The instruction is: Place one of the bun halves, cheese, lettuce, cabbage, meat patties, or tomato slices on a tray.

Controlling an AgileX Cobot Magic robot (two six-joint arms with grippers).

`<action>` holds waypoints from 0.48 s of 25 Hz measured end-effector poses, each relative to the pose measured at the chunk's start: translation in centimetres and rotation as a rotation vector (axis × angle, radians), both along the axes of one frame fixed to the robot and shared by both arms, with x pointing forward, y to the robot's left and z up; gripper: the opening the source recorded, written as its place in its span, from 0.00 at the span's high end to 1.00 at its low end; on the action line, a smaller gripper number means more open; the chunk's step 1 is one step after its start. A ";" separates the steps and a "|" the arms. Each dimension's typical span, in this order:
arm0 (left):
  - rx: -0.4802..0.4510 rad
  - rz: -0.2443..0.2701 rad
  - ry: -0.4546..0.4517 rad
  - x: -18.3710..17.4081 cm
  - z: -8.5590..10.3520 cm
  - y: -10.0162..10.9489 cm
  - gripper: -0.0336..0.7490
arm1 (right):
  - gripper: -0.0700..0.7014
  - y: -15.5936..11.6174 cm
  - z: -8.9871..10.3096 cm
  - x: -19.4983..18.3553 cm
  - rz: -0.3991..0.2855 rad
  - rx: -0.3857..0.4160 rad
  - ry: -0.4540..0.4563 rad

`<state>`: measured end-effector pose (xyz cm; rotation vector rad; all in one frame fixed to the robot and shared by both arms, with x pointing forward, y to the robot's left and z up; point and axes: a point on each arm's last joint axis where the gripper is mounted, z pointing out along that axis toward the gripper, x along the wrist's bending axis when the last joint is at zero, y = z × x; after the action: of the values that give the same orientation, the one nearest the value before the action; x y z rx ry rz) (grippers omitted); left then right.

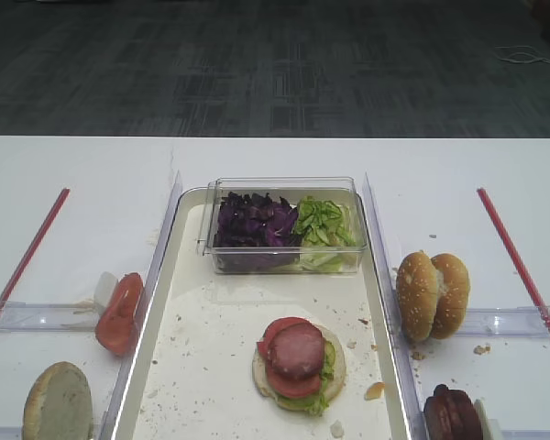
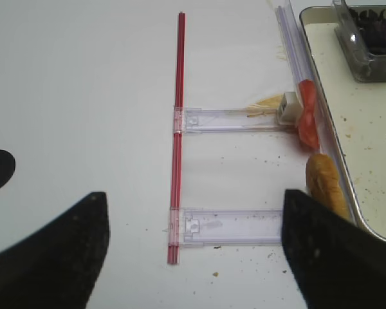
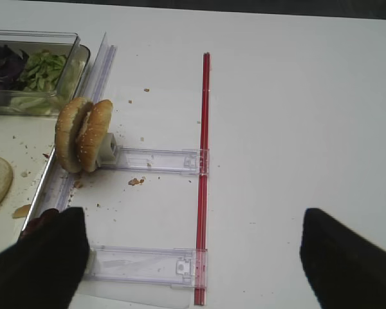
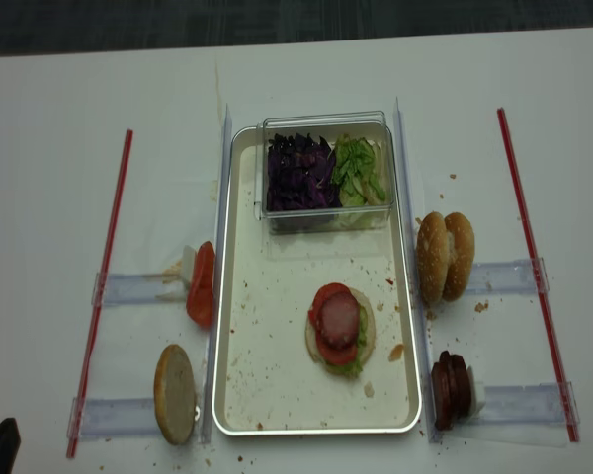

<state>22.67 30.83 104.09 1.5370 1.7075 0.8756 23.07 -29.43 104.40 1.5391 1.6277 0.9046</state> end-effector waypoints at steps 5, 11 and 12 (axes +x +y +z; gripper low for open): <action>0.000 0.000 0.000 0.0 0.0 0.0 0.26 | 0.05 0.0 0.0 0.0 0.000 0.000 0.000; 0.000 0.000 0.000 0.0 0.0 0.0 0.26 | 0.13 0.0 0.0 0.0 0.000 0.000 0.000; 0.000 0.000 0.000 0.0 0.0 0.0 0.26 | 0.13 0.0 0.0 0.0 0.000 0.000 0.000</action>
<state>22.67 30.83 104.09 1.5370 1.7075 0.8756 23.07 -29.43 104.40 1.5391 1.6277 0.9046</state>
